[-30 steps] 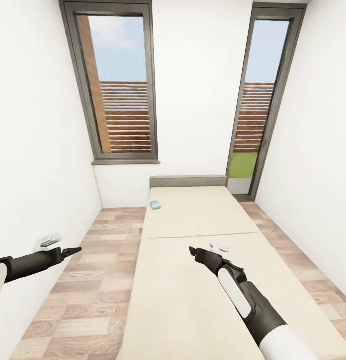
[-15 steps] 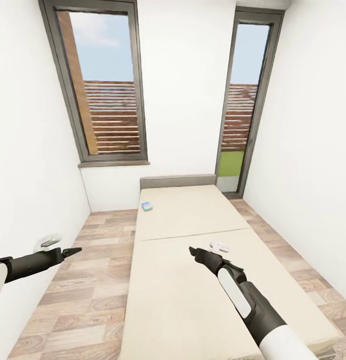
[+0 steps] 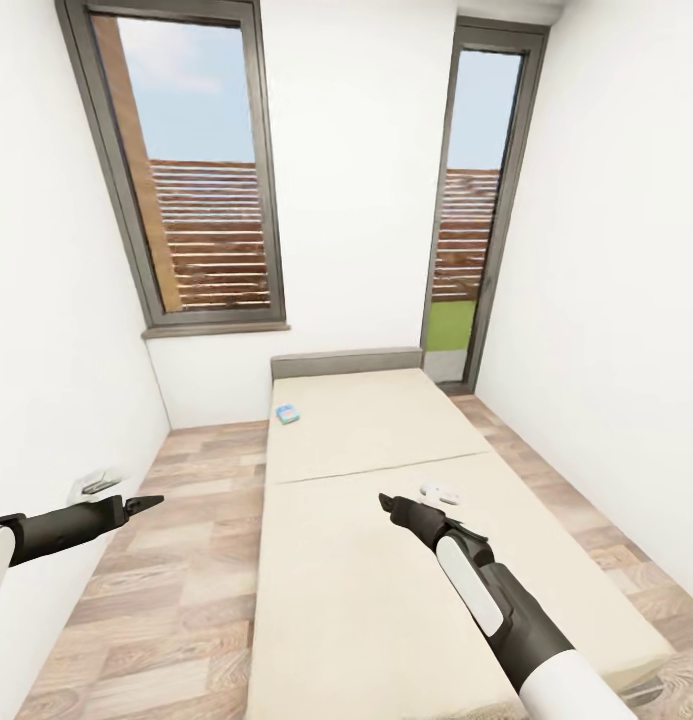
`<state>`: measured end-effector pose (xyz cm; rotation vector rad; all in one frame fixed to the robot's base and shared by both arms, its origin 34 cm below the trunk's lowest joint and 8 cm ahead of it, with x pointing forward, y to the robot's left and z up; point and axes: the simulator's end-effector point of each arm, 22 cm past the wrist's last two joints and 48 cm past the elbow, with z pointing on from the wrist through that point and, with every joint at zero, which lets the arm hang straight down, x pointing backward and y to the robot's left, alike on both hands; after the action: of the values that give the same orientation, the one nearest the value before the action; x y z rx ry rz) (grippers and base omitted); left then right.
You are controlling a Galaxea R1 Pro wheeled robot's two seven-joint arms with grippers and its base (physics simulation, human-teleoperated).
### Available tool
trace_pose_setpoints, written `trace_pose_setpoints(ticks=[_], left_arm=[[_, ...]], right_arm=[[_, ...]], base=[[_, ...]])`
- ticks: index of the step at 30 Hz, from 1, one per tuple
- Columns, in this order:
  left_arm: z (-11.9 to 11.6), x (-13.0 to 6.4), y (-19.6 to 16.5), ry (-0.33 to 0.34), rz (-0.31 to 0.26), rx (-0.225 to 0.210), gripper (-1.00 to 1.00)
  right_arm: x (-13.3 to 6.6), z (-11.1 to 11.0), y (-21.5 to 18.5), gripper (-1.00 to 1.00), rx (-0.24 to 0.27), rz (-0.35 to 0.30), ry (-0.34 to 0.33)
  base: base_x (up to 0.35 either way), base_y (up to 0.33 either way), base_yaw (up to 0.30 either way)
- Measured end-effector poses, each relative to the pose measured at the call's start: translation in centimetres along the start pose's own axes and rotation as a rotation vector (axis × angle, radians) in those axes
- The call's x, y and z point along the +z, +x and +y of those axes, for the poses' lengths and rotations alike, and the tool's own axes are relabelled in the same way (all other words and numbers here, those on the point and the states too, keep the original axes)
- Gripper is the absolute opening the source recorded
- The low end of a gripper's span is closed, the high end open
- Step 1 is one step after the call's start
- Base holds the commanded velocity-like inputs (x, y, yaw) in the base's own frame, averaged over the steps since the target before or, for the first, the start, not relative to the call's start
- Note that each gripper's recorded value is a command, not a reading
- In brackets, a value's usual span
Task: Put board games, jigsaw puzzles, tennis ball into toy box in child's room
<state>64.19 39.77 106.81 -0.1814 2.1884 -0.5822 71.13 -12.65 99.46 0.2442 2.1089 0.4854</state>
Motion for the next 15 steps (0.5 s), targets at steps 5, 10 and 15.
trace_pose_setpoints(ticks=[5, 10, 15], left_arm=[[0.01, -0.01, -0.01, 0.0, 0.0, 0.0, 1.0], [0.01, -0.01, -0.01, 0.0, 0.0, 0.0, 1.0], [0.02, -0.02, -0.02, -0.001, 0.0, 0.0, 1.0]], right_arm=[[0.0, 0.0, 0.0, 1.0, 0.0, 0.0, 0.0], [0.0, 0.06, -0.03, 1.0, 0.001, -0.001, -0.001], [-0.01, 0.09, -0.05, 1.0, 0.001, -0.002, -0.001]], base=[[0.0, 0.14, -0.189], [0.0, 0.052, -0.066], [0.0, 0.037, -0.022]])
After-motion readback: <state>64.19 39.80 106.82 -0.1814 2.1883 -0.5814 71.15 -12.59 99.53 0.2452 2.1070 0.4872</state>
